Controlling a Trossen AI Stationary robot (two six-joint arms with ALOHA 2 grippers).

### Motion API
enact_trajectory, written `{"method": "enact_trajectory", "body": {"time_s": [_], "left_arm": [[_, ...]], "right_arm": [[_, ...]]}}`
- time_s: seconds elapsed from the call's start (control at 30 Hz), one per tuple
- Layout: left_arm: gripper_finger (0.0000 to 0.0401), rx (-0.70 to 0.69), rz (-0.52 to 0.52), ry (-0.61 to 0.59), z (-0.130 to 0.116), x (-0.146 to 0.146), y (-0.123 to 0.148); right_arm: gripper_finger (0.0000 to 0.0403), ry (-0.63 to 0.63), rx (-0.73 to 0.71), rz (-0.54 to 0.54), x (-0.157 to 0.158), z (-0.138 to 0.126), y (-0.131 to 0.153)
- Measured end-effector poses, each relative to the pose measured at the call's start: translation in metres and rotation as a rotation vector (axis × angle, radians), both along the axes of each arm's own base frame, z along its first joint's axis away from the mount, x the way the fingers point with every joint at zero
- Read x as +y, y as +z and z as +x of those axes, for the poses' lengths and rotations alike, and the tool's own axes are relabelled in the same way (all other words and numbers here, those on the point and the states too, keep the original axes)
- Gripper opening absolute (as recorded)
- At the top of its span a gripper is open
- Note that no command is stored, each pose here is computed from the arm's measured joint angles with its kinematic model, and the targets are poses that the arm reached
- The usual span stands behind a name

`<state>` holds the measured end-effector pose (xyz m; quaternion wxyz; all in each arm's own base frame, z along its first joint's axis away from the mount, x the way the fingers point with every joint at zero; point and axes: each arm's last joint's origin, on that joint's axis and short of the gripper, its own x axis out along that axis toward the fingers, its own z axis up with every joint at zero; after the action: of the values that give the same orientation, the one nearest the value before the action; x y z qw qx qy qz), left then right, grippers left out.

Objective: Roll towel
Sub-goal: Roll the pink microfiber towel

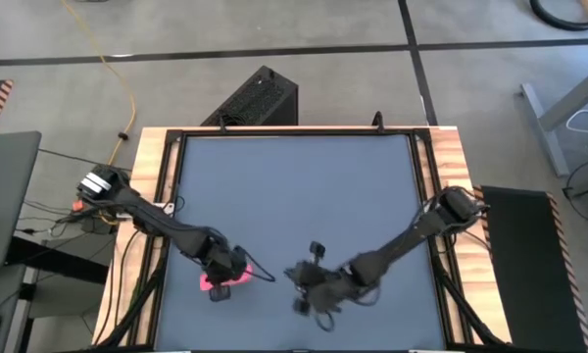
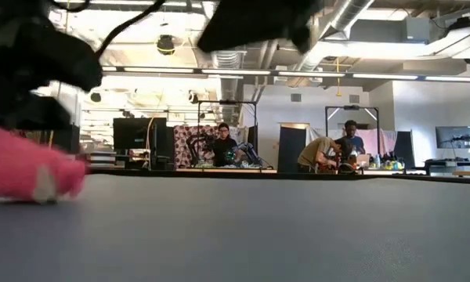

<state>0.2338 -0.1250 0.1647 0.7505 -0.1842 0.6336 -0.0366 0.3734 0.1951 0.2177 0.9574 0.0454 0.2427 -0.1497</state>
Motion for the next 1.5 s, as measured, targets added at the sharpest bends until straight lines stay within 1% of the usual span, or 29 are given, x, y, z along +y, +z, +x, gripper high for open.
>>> {"method": "enact_trajectory", "body": {"time_s": [0.07,0.17,0.2,0.27,0.4,0.47,0.6,0.63,0.7,0.87,0.97,1.07,1.23,1.3,1.37,1.5], "left_arm": [[0.0003,0.004,0.043,0.16,-0.007,0.004,0.008],[0.0003,0.005,0.128,0.333,-0.03,0.012,0.02],[0.0004,0.01,0.14,0.376,-0.037,0.013,0.021],[0.0006,-0.013,0.113,0.477,-0.049,0.015,0.028],[0.0007,-0.096,0.046,0.681,-0.068,0.018,0.039],[0.0007,-0.148,-0.002,0.819,-0.076,0.017,0.044],[0.0007,-0.226,-0.074,1.092,-0.091,0.014,0.039],[0.0008,-0.23,-0.096,1.136,-0.093,0.011,0.038],[0.0008,-0.231,-0.099,1.172,-0.095,0.007,0.034],[0.0008,-0.195,-0.032,1.226,-0.09,-0.002,0.015],[0.0008,-0.176,0.002,1.237,-0.086,-0.006,0.005],[0.0011,-0.176,0.004,1.247,-0.081,-0.009,0.0],[0.0029,-0.145,0.024,1.258,-0.077,-0.008,-0.007],[0.0039,-0.107,0.032,1.265,-0.075,-0.008,-0.009],[0.0048,-0.04,0.046,1.267,-0.074,-0.007,-0.014],[0.0067,0.07,0.068,1.216,-0.072,-0.008,-0.021]], "right_arm": [[0.005,0.024,-0.022,0.025,0.001,-0.009,-0.005],[0.0048,0.031,-0.09,0.039,-0.004,-0.017,-0.01],[0.0048,0.027,-0.109,0.039,-0.006,-0.021,-0.011],[0.0046,0.025,-0.166,0.071,-0.01,-0.026,-0.009],[0.0041,0.057,-0.186,0.109,-0.014,-0.037,-0.015],[0.0037,0.054,-0.179,0.104,-0.017,-0.04,-0.015],[0.003,0.056,-0.173,0.095,-0.022,-0.047,-0.002],[0.0028,0.058,-0.165,0.091,-0.023,-0.049,0.001],[0.0027,0.071,-0.154,0.075,-0.022,-0.053,0.005],[0.0027,0.098,-0.171,0.053,-0.02,-0.061,0.018],[0.0028,0.103,-0.166,0.051,-0.019,-0.062,0.019],[0.0028,0.107,-0.164,0.051,-0.018,-0.063,0.018],[0.0028,0.106,-0.167,0.052,-0.018,-0.063,0.019],[0.0028,0.105,-0.172,0.055,-0.018,-0.063,0.019],[0.0028,0.106,-0.172,0.056,-0.018,-0.063,0.019],[0.0028,0.106,-0.174,0.057,-0.018,-0.063,0.019]]}}
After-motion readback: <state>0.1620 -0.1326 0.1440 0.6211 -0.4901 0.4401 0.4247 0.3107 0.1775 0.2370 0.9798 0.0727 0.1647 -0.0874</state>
